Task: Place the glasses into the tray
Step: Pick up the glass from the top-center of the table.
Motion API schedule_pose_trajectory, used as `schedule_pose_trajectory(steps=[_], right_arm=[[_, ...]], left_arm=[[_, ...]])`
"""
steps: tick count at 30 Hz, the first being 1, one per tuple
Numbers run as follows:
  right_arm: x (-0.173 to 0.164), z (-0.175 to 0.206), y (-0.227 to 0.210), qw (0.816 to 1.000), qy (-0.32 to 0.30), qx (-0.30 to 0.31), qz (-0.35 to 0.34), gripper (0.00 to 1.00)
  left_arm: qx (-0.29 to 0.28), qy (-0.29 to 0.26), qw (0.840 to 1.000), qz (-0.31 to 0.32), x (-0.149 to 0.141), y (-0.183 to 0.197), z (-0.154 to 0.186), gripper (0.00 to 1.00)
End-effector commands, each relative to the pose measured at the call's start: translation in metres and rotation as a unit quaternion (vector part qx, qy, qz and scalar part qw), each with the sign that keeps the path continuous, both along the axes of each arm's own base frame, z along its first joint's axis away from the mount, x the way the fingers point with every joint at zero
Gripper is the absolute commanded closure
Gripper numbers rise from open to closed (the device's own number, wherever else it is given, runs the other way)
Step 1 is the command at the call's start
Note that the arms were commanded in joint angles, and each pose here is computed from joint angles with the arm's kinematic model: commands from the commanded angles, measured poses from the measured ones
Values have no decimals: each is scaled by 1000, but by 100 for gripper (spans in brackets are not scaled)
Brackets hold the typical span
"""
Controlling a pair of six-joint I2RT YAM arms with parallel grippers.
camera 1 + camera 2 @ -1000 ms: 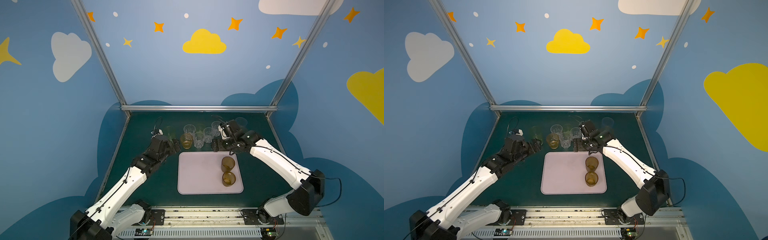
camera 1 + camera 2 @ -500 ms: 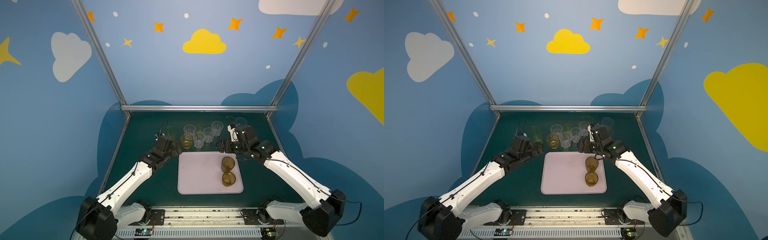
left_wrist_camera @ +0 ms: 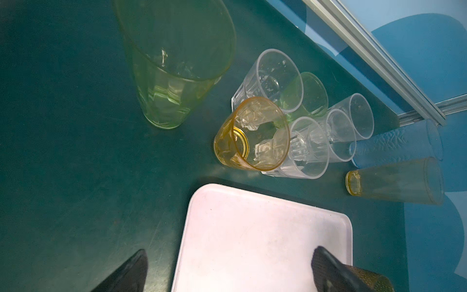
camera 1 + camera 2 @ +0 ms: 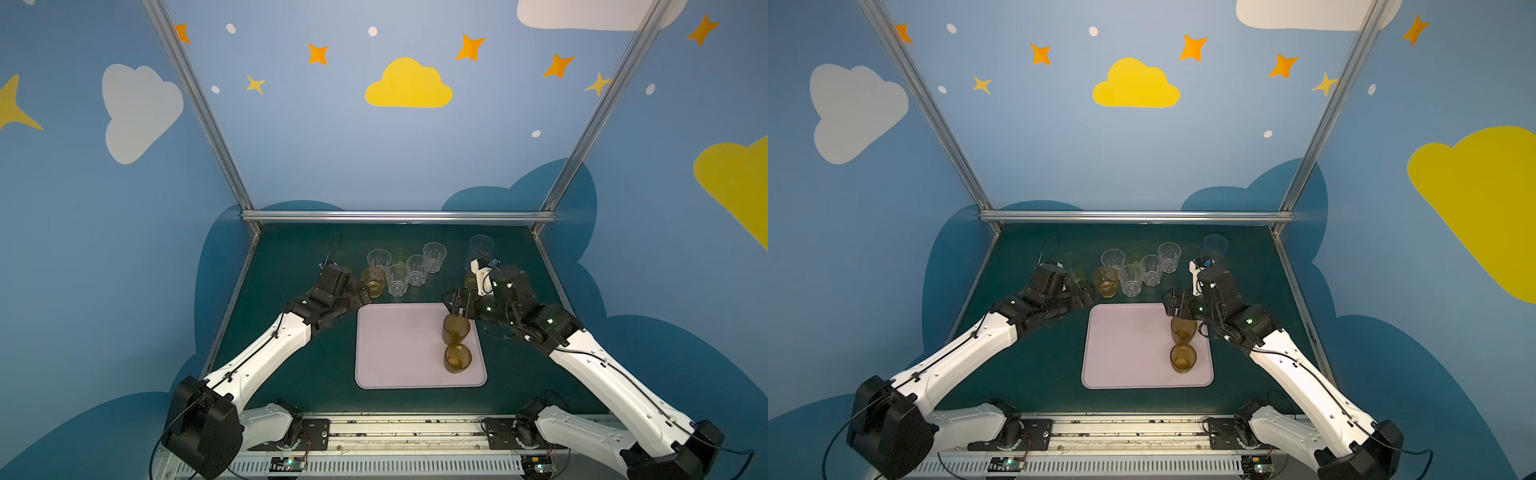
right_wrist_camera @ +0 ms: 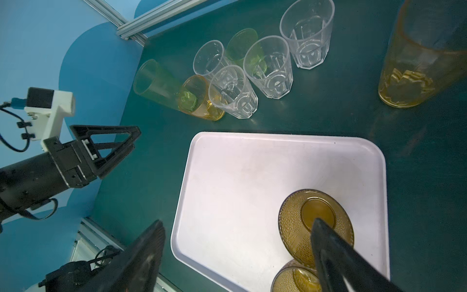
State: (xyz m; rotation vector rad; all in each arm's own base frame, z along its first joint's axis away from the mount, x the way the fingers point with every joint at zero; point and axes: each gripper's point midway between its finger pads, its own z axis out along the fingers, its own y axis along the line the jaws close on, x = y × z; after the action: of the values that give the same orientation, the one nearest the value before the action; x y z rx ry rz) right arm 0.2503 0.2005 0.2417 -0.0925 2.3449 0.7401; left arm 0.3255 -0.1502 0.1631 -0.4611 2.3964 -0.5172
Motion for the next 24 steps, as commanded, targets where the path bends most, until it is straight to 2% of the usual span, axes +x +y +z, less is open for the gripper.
schedule_pose_trajectory(steps=[1,2,4,19,22,24], right_arm=[[-3,4,1,1000,-8,18,2,10],[-4,4,0,1000,-8,19,0,10],[-4,3,-1,1000,-8,22,-4,10],[-20,-12,-12,999,-2,36,-13,10],[-24,-8,-15,999,-6,37,-13,10],[-26,-4,-15,999,-11,45,-10,10]], left_arm=[[-14,-8,1000,-7,9,-8,5,1],[-12,-4,1000,-3,10,-7,3,1],[-10,-3,1000,-6,12,-9,1,10],[30,8,1000,2,40,-12,-11,33],[32,16,999,4,49,-15,-15,44],[31,20,999,4,54,-19,-18,45]])
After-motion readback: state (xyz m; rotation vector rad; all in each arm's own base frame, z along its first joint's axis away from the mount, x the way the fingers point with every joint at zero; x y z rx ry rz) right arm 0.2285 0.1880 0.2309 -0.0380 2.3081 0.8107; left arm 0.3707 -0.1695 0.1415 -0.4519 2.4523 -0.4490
